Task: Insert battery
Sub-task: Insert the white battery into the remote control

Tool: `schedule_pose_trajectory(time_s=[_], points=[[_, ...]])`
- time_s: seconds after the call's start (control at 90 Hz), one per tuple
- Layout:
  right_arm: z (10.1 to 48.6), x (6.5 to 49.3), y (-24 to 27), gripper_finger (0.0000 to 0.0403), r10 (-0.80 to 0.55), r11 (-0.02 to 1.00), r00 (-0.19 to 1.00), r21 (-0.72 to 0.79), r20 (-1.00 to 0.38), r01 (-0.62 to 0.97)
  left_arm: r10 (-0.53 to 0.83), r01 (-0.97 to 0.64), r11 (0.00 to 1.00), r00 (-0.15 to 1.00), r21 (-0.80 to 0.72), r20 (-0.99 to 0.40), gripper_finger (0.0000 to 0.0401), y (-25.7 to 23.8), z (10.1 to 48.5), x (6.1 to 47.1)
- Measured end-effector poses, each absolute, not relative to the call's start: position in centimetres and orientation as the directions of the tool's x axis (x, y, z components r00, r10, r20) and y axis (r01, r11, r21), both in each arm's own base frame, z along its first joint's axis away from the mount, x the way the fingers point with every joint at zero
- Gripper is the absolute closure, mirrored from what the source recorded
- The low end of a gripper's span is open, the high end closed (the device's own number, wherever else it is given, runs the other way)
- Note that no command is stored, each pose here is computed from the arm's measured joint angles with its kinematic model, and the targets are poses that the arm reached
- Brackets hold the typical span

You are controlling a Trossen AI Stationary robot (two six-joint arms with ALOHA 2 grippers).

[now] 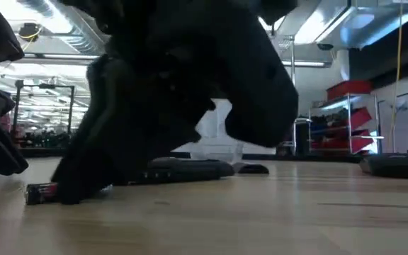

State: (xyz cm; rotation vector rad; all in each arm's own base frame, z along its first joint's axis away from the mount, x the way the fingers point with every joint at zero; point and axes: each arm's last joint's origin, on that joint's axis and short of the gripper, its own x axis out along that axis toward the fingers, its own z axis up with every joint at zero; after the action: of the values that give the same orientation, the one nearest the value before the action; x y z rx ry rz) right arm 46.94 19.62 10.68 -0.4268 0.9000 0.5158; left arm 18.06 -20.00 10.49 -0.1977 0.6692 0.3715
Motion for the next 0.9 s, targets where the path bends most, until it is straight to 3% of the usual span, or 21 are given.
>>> schedule_pose_trajectory(time_s=[0.089, 0.267, 0.478, 0.689, 0.822, 0.9], points=[[9.8, 46.9, 19.5, 0.0387, 0.237, 0.821, 0.497, -0.102, -0.835, -0.562, 0.272, -0.395, 0.917, 0.726, -0.060, -0.632, 0.0315, -20.0, 10.5, 18.1], [9.5, 47.1, 19.6, 0.0395, 0.223, 0.865, 0.520, -0.079, -0.824, -0.495, 0.265, -0.390, 0.918, 0.731, -0.067, -0.628, 0.0315, -20.1, 10.6, 18.2], [12.7, 46.0, 20.0, 0.0400, 0.204, 0.855, 0.526, -0.112, -0.826, -0.507, 0.260, -0.388, 0.919, 0.734, -0.073, -0.628, 0.0315, -20.2, 10.6, 18.1], [18.2, 44.3, 18.4, 0.0402, 0.046, 0.852, 0.582, -0.273, -0.812, -0.448, 0.244, -0.383, 0.919, 0.745, -0.097, -0.621, 0.0315, -20.5, 10.6, 18.2], [18.8, 41.8, 16.4, 0.0399, 0.004, 0.867, 0.584, -0.288, -0.812, -0.406, 0.244, -0.378, 0.921, 0.747, -0.094, -0.619, 0.0315, -20.6, 10.6, 18.0], [19.3, 40.4, 15.1, 0.0398, 0.016, 0.892, 0.644, -0.280, -0.765, -0.354, 0.246, -0.377, 0.922, 0.750, -0.092, -0.613, 0.0315, -20.6, 10.6, 18.0]])
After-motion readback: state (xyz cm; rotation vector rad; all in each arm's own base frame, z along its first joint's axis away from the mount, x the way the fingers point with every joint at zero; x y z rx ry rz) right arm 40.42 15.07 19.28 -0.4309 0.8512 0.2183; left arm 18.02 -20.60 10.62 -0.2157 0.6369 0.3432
